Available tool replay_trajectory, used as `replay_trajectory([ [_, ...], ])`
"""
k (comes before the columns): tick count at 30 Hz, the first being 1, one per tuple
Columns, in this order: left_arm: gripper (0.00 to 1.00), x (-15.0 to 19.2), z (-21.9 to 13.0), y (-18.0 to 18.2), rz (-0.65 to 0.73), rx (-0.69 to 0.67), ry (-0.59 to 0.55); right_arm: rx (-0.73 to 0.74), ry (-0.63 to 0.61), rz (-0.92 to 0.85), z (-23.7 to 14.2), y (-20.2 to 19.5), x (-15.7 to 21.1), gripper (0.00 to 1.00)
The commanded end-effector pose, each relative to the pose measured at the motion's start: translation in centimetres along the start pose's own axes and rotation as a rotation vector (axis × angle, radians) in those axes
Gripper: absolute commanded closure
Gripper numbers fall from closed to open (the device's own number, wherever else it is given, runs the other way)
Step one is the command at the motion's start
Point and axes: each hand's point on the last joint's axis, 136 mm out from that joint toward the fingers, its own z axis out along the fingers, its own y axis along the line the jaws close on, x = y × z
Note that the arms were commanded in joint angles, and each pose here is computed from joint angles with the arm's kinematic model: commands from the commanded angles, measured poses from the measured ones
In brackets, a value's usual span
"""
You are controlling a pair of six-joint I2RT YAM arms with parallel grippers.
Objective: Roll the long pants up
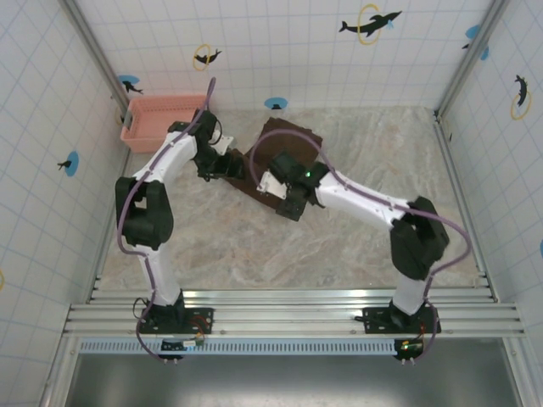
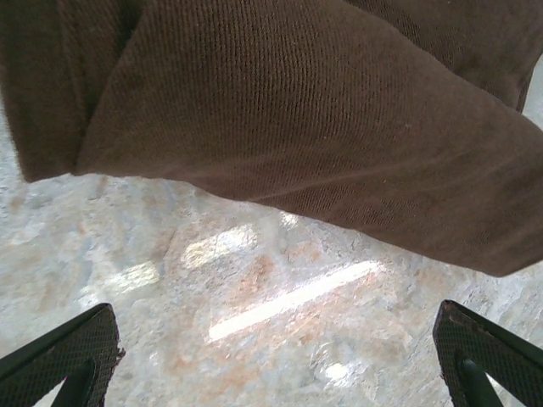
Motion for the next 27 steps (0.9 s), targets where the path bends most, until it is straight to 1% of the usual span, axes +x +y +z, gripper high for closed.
replay_trajectory([
  [1,0.03,-1.0,1.0,-0.3,-0.019,0.040,-0.011,0.557,-0.036,-0.138,-5.2,-7.1,-2.4,0.02],
  [2,0.03,-1.3,1.1,-0.3,-0.016,0.041,-0.011,0.513,-0.098,-0.046,-5.0,-7.4,-2.8,0.02],
  [3,0.03,-1.5,1.2,-0.2,-0.015,0.039,-0.011,0.433,-0.144,0.091,-4.5,-7.5,-3.0,0.02],
  [4,0.03,-1.6,1.3,-0.2,-0.013,0.041,-0.012,0.218,-0.160,0.222,-2.9,-6.7,-2.6,0.02],
  [5,0.03,-1.8,1.4,-0.2,-0.012,0.041,-0.014,-0.017,-0.164,0.268,-1.8,-5.1,-2.9,0.02],
  [6,0.03,-1.9,1.5,-0.1,-0.013,0.039,-0.019,-0.138,-0.125,0.311,-0.7,-4.3,-3.0,0.02],
  [7,0.02,-2.0,1.5,-0.1,-0.013,0.038,-0.022,-0.184,-0.054,0.296,0.5,-3.4,-2.8,0.02],
  [8,0.02,-2.1,1.6,0.0,-0.009,0.037,-0.026,-0.152,0.006,0.214,1.4,-2.6,-2.7,0.02],
  [9,0.03,-2.2,1.6,0.1,-0.006,0.031,-0.030,-0.118,0.015,0.143,1.9,-1.8,-2.9,0.02],
  [10,0.03,-2.3,1.8,0.2,-0.008,0.026,-0.032,-0.065,0.006,0.123,2.1,-1.4,-3.6,0.02],
  [12,0.03,-2.5,2.1,0.3,-0.009,0.027,-0.033,-0.045,0.002,0.107,2.6,-0.4,-4.5,0.02],
  [14,0.02,-2.6,2.4,0.5,-0.018,0.026,-0.028,-0.015,0.033,0.037,2.9,0.9,-4.7,0.02],
  [18,0.02,-3.0,3.2,0.6,-0.025,0.034,-0.021,0.007,0.021,0.018,2.3,2.1,-4.5,0.02],
  [21,0.02,-3.1,4.3,1.1,-0.039,0.032,-0.001,0.010,0.042,-0.052,2.8,3.7,-4.1,0.02],
  [24,0.03,-3.0,5.5,1.5,-0.067,0.028,0.018,0.052,0.071,-0.049,4.4,4.0,-3.8,0.02],
  [27,0.03,-2.9,6.3,1.7,-0.085,0.036,0.026,0.056,0.108,-0.062,6.6,4.7,-3.5,0.02],
])
